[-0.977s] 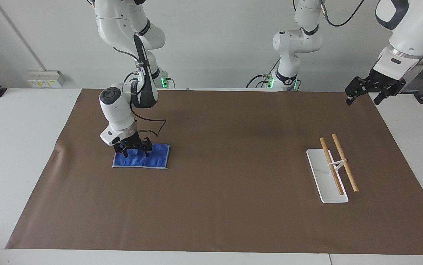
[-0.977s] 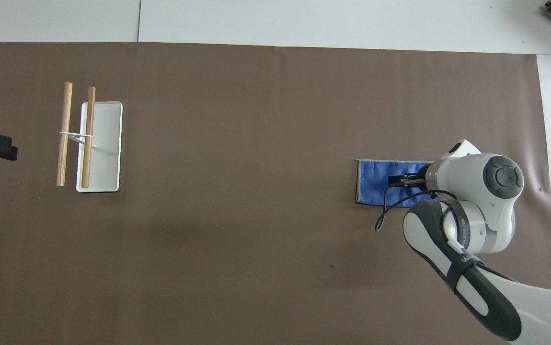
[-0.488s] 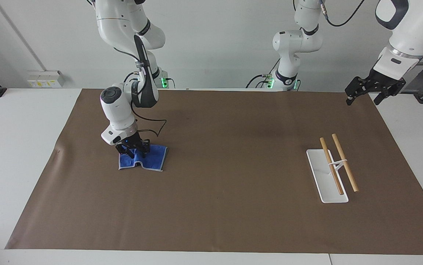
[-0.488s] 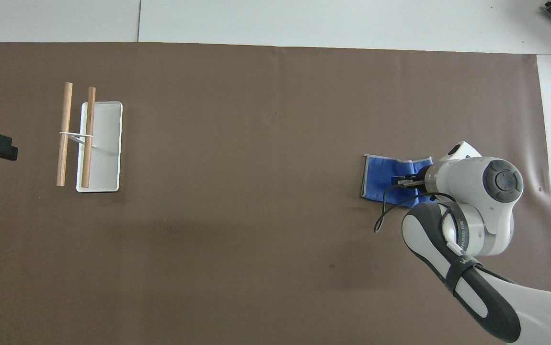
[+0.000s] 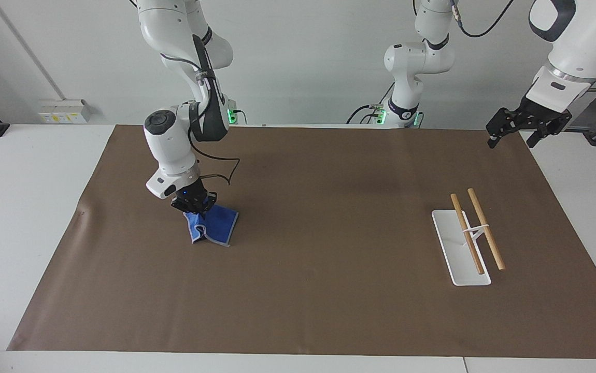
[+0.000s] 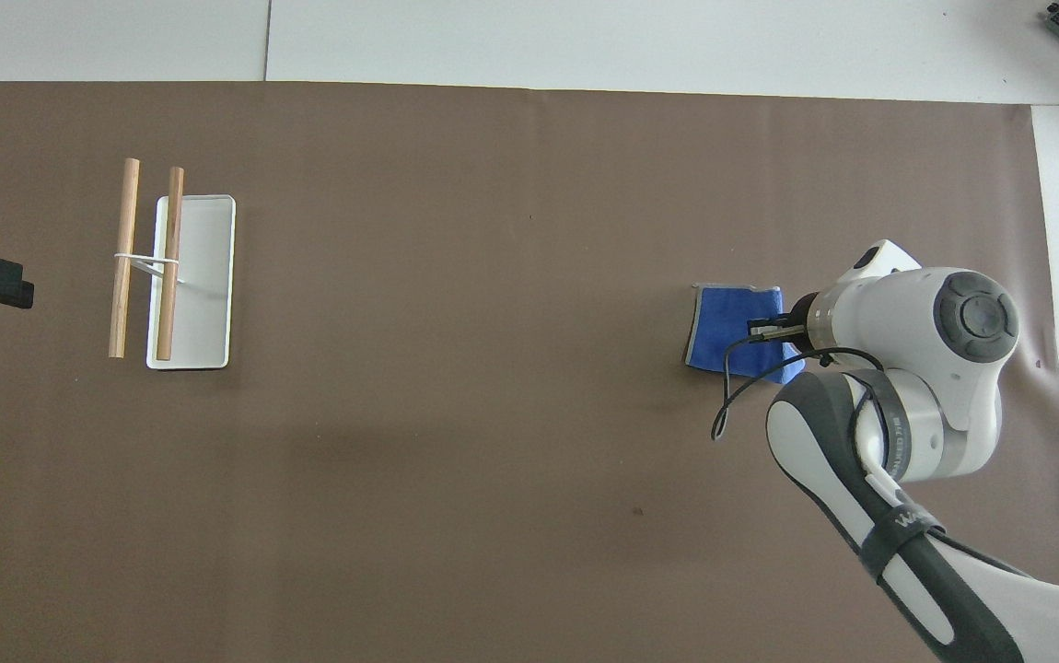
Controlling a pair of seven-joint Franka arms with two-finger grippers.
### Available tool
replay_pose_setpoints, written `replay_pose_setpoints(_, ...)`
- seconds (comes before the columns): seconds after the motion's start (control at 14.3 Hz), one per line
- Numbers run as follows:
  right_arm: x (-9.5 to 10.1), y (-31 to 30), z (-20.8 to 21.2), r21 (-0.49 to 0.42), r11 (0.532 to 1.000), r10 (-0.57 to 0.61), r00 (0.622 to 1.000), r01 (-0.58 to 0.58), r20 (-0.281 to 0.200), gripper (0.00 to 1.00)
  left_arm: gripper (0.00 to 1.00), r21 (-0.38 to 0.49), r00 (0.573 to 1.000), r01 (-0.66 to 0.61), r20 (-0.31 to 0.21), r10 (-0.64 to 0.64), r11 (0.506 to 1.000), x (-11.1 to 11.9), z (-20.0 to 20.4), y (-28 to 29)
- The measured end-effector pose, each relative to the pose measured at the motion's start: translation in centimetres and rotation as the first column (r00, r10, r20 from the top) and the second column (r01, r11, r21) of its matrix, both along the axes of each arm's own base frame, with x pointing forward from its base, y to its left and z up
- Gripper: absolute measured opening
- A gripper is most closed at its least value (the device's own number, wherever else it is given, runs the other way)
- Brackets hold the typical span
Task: Right arm passes towel to left arm to hang
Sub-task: 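Close the right gripper on the blue towel edge, then lift the blue towel with the right gripper toward the table center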
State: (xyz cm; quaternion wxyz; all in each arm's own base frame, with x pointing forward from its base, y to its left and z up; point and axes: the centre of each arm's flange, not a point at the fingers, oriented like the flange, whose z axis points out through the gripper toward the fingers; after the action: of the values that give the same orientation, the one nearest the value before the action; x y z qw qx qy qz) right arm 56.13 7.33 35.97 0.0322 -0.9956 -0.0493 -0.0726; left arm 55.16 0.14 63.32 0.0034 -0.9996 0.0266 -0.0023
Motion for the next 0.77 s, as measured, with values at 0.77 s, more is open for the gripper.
replay_pose_setpoints(0.77, 1.9, 10.4, 14.3, 0.451, 0.891, -0.05, 0.999, 0.044, 0.0, 0.04, 1.0, 0.0, 1.0, 0.0, 0.0, 0.0, 1.0, 0.0, 0.0, 0.0)
